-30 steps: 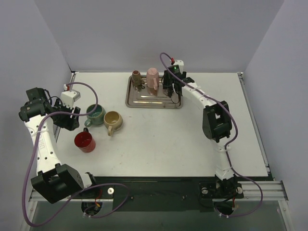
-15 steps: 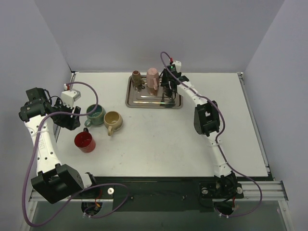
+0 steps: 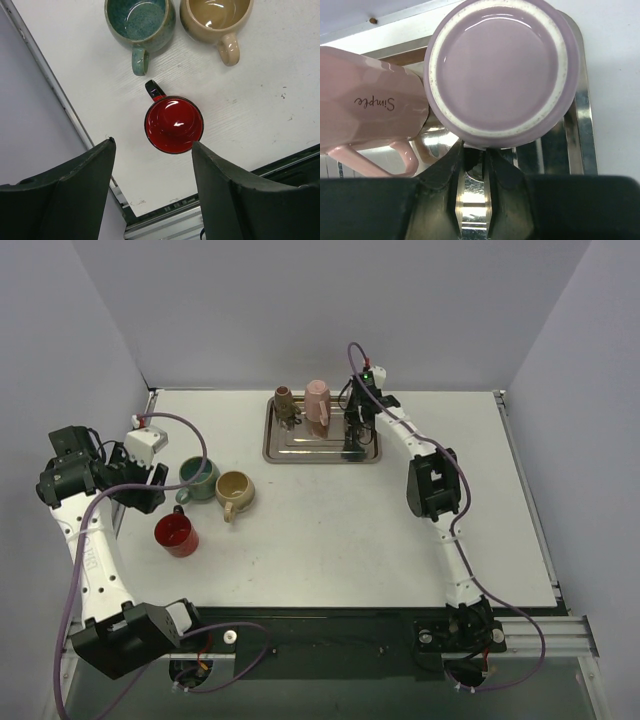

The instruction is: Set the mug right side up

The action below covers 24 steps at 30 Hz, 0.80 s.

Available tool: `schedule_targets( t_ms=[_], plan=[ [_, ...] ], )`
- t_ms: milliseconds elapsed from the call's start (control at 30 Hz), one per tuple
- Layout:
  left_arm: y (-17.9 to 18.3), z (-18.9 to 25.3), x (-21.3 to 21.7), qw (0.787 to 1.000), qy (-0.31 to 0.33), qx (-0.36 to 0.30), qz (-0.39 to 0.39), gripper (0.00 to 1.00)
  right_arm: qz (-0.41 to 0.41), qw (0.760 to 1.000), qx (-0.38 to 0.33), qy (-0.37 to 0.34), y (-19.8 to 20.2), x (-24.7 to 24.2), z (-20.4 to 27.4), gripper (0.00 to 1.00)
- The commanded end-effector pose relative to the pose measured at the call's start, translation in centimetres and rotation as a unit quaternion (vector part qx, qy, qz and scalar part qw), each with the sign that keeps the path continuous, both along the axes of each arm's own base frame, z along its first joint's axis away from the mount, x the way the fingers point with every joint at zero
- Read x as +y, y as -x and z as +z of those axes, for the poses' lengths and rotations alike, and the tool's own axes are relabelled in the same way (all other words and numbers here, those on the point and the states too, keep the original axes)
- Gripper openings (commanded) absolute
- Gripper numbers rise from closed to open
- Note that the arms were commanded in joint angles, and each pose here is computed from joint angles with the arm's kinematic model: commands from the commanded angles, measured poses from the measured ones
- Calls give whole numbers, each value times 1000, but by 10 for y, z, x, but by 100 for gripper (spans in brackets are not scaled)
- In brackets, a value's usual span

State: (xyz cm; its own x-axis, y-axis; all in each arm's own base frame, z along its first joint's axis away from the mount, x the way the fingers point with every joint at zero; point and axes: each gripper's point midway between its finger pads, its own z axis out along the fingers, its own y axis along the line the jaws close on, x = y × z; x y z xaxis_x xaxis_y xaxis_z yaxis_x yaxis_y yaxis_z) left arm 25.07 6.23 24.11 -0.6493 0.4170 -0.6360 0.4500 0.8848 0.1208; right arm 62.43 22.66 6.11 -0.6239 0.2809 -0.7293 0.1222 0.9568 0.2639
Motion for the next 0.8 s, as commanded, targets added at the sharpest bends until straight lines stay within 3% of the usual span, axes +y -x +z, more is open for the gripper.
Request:
schedule_targets(
  t_ms=[0,33,200,300,533,667,767],
  plan=[
    [-1,13,-5,999,-4,-30,-18,73,33,999,-25,-20,5,12,21,0],
    [-1,12,-6,999,-1,-27,-17,74,40,999,-17,-23,13,13,10,0],
    [0,15,-28,997,68,-3,-34,74,23,985,-145,-86,24,6,107,0],
    [-7,20,-50,992,117,4,-56,74,27,975,-187,-118,46,-1,149,0],
    [-35,30,-129,975,188,22,-113,73,56,945,-236,-219,85,7,194,0],
    [-58,62,-173,942,312,11,-118,73,88,911,-282,-287,112,18,241,0],
    [-76,107,-198,891,431,-21,-146,73,142,874,-331,-327,153,41,299,0]
  ],
)
